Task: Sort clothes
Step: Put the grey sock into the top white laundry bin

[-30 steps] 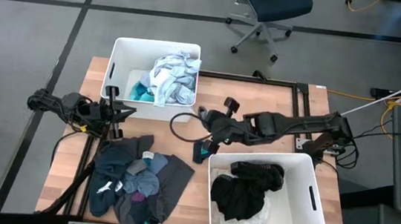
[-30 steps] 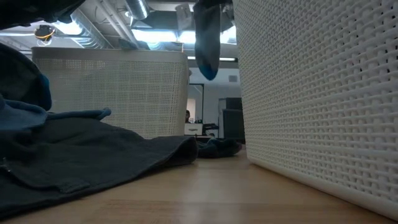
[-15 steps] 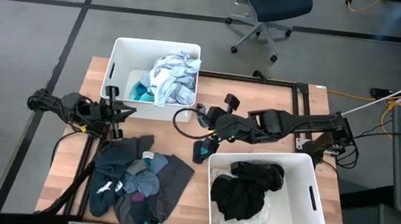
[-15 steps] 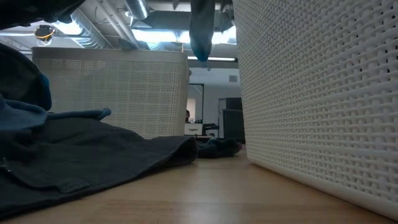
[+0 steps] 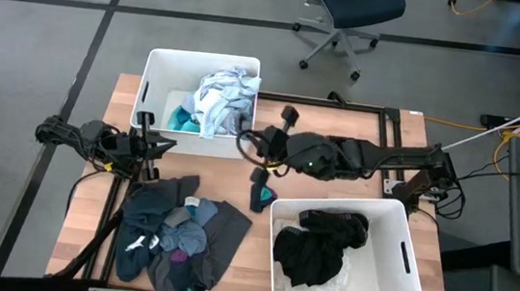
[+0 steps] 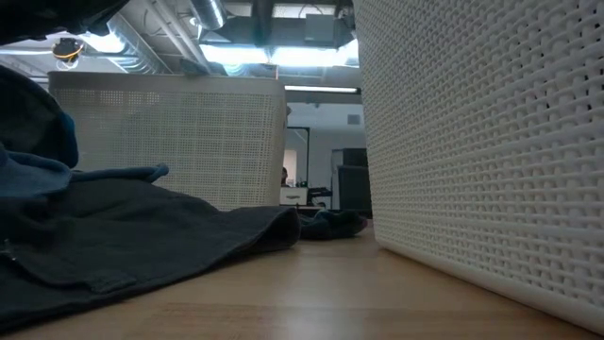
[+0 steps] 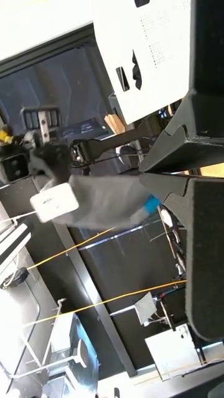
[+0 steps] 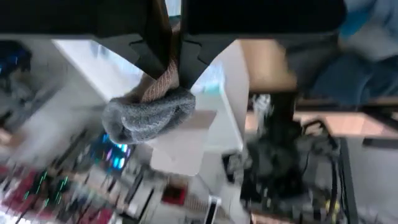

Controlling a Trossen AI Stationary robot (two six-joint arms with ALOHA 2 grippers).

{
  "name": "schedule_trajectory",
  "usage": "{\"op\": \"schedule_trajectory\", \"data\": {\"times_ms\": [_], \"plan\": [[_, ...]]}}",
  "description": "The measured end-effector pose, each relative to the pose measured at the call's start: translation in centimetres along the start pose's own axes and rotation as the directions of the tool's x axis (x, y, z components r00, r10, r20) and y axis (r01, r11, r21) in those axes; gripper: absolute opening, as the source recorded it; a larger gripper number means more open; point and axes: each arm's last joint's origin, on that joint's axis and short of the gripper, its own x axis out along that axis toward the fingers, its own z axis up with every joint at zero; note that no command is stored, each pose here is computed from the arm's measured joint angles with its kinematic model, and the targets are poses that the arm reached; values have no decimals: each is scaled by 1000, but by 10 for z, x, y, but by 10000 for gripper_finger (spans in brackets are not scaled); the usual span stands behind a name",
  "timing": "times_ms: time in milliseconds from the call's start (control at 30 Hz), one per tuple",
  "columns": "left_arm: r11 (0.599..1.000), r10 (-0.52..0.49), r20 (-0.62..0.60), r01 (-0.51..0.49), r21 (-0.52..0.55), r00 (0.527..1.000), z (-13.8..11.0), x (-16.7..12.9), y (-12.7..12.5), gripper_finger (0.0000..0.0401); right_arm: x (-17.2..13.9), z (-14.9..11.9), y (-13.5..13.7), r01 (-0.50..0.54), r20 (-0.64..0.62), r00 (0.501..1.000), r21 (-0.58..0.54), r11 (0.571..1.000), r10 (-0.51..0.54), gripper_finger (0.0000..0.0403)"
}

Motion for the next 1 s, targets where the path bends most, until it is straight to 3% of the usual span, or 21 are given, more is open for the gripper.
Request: {"op": "schedule_trajectory", "data": {"times_ms": [100,233,433,700,833,1000], "plan": [[1000,0,0,0,0,1000,0,0,0,5,14,6,-10,18,96,995,-17,1000,-17,17],[1000,0,0,0,0,1000,0,0,0,5,36,3,-28,60,133,990,-36,998,-55,17],[1000,1,1,-1,8,1000,0,0,0,5,76,-30,-58,106,-37,994,37,994,-104,17],[1000,0,0,0,10,1000,0,0,0,5,136,-93,-84,-22,-254,963,241,970,85,19],[1000,1,0,-1,11,1000,0,0,0,5,154,-114,-82,-50,-305,942,283,958,139,51],[1000,1,0,-1,11,1000,0,0,0,5,161,-124,-76,-42,-339,930,285,957,142,133]]}}
